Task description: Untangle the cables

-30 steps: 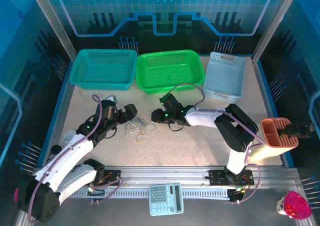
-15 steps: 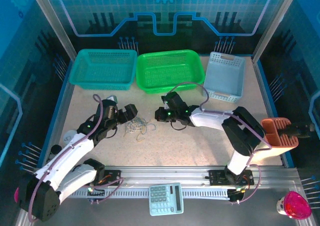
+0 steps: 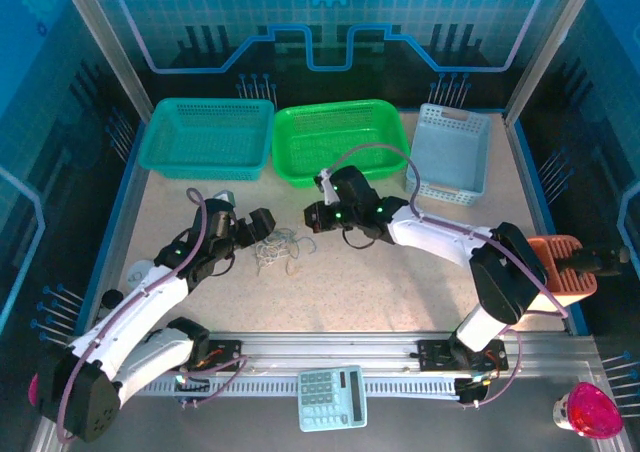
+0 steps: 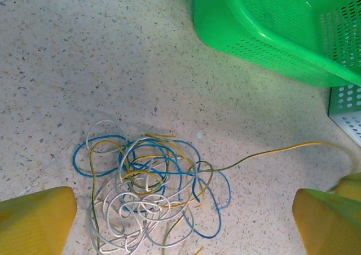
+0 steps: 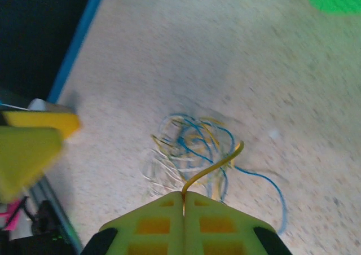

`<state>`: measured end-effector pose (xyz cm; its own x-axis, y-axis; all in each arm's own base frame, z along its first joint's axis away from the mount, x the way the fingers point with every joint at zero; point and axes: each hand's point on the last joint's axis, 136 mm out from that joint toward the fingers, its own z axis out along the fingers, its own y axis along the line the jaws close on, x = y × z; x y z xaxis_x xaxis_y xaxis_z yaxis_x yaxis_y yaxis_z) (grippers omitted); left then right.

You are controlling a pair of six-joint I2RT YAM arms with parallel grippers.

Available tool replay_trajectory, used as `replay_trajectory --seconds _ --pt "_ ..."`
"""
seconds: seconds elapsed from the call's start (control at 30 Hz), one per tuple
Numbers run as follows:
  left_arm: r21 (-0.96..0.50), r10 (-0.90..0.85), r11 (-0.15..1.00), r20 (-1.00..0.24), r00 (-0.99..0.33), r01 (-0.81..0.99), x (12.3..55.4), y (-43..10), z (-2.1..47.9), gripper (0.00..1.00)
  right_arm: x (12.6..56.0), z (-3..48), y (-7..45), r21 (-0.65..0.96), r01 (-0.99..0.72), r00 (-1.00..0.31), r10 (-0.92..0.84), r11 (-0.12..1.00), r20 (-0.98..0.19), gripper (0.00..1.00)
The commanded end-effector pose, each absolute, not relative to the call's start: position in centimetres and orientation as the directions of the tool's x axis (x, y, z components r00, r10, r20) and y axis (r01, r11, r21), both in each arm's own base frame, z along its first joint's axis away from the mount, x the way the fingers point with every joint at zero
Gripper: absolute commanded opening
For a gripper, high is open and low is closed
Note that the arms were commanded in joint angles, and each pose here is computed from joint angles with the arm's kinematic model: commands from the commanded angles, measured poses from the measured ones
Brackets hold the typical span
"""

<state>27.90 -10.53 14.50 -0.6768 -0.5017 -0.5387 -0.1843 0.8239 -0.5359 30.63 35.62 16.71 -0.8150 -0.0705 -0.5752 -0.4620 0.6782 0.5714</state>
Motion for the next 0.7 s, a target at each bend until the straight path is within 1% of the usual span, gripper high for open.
replay_trajectory --seconds 0.0,0.1,0.27,0.4,0.57,0.67 --pt "-0.52 -0.474 0.839 -0.56 -0.679 -0.157 28.1 -10.7 14.8 0.99 29.8 22.1 37.4 0.564 -0.594 -0.745 -0.127 0.574 -0.655 0.0" --pt "-0.51 -0.468 0.845 -0.561 -0.683 -0.16 27.9 -10.5 14.3 0.99 29.5 25.5 38.4 0.573 -0.64 -0.714 -0.121 0.511 -0.69 0.0" --pt "-0.497 -0.454 0.853 -0.561 -0.692 -0.158 27.6 -10.4 13.4 0.99 29.0 28.6 39.4 0.592 -0.674 -0.692 -0.097 0.442 -0.715 0.0" --pt "-0.488 -0.442 0.86 -0.57 -0.692 -0.148 27.3 -10.3 13.2 0.99 28.6 29.8 39.7 0.597 -0.687 -0.684 -0.091 0.414 -0.724 0.0" --pt "-0.493 -0.424 0.863 -0.589 -0.688 -0.109 27.2 -10.5 13.5 0.99 28.6 29.9 39.8 0.588 -0.694 -0.676 -0.094 0.417 -0.731 0.0" --pt "-0.498 -0.412 0.863 -0.6 -0.686 -0.083 27.1 -10.7 13.8 0.99 28.3 30.6 39.9 0.595 -0.699 -0.674 -0.088 0.397 -0.733 0.0"
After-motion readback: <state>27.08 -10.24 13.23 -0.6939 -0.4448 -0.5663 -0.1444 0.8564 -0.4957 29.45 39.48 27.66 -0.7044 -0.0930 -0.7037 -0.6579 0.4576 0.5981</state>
